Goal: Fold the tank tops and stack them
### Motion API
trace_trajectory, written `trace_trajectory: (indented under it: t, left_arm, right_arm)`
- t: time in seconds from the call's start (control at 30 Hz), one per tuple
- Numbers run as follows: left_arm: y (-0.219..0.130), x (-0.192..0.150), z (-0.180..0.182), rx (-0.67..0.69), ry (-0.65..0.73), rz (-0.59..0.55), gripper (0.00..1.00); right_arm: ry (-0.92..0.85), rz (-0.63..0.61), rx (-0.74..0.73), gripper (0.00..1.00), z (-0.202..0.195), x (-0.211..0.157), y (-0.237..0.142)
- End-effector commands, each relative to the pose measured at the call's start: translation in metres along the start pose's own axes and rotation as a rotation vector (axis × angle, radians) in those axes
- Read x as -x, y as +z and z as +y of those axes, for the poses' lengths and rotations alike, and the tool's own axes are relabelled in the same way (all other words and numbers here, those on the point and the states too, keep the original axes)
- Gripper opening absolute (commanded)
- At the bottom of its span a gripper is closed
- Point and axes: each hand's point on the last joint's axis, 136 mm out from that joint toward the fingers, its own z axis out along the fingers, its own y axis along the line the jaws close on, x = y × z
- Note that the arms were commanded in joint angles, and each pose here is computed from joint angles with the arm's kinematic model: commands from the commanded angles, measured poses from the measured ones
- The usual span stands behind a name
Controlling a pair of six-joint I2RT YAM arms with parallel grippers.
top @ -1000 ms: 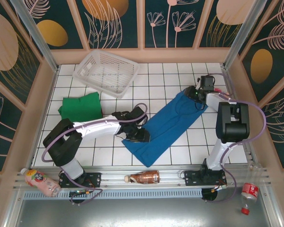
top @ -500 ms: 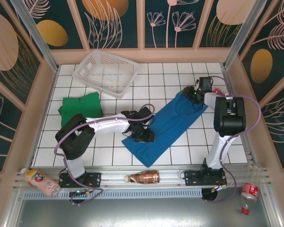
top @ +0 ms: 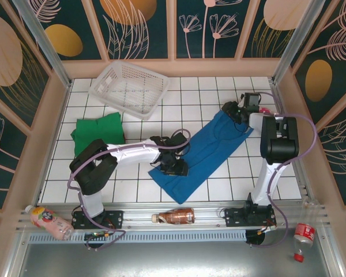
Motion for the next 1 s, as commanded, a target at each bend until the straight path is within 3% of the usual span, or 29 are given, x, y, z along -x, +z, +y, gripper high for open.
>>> trace_trajectory:
  t: [0.0, 0.2, 0.47, 0.8, 0.97]
  left_arm:
    - [-0.001, -0.004, 0.019, 0.12, 0.015, 0.012, 0.48]
    - [0.008, -0.013, 0.02, 0.165, 0.045, 0.047, 0.49]
    - [-0.012, -0.013, 0.042, 0.31, 0.041, 0.021, 0.47]
    - [-0.026, -0.029, 0.05, 0.289, 0.016, 0.021, 0.47]
    - [-0.013, -0.044, 0.056, 0.245, 0.01, 0.052, 0.45]
  right_arm:
    - [0.022, -0.02, 0.013, 0.27, 0.002, 0.014, 0.004]
    - [0.028, -0.029, 0.041, 0.09, 0.008, 0.024, 0.005]
    - [0.036, -0.031, 0.05, 0.05, 0.005, 0.021, 0.002]
    - [0.038, -0.028, 0.061, 0.04, 0.006, 0.017, 0.0]
    - [0.032, -0.039, 0.083, 0.03, 0.006, 0.021, 0.001]
